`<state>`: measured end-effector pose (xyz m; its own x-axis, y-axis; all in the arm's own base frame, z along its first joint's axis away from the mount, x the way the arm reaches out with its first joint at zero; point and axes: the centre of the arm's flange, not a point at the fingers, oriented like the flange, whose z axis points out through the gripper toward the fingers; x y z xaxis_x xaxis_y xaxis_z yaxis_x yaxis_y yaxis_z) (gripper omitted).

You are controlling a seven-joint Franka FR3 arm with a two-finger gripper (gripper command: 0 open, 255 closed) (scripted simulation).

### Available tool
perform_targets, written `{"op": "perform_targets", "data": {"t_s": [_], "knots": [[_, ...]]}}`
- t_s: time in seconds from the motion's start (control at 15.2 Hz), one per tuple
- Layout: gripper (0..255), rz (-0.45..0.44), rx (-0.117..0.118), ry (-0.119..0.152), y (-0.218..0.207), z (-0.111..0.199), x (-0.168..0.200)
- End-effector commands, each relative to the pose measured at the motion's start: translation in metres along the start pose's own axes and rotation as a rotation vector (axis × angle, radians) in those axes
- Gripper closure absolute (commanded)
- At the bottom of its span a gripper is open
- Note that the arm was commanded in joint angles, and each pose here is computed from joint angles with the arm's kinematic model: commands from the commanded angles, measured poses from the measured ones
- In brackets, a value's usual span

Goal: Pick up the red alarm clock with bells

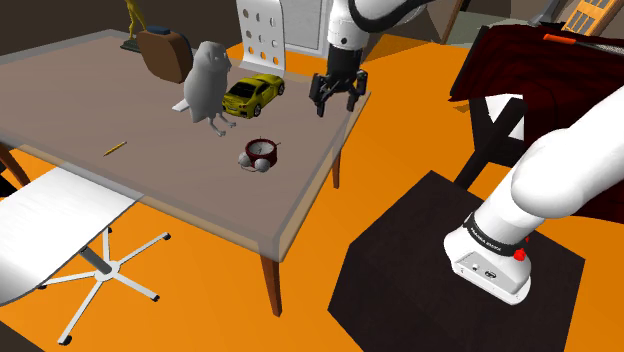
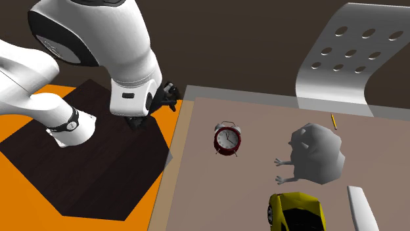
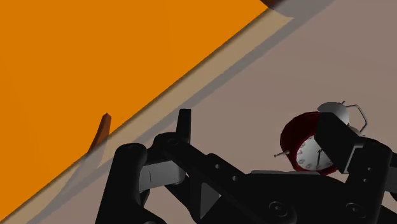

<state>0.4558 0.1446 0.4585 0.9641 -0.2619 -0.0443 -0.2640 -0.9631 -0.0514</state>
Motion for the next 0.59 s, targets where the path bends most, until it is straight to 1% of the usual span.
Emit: {"op": "perform_targets", "data": {"t_s": [0.0, 0.53], "knots": [[0, 0.040, 0.004, 0.006, -0.018, 0.014, 0.013], [0, 0.188, 0.013, 0.028, -0.076, 0.066, 0.080]]}}
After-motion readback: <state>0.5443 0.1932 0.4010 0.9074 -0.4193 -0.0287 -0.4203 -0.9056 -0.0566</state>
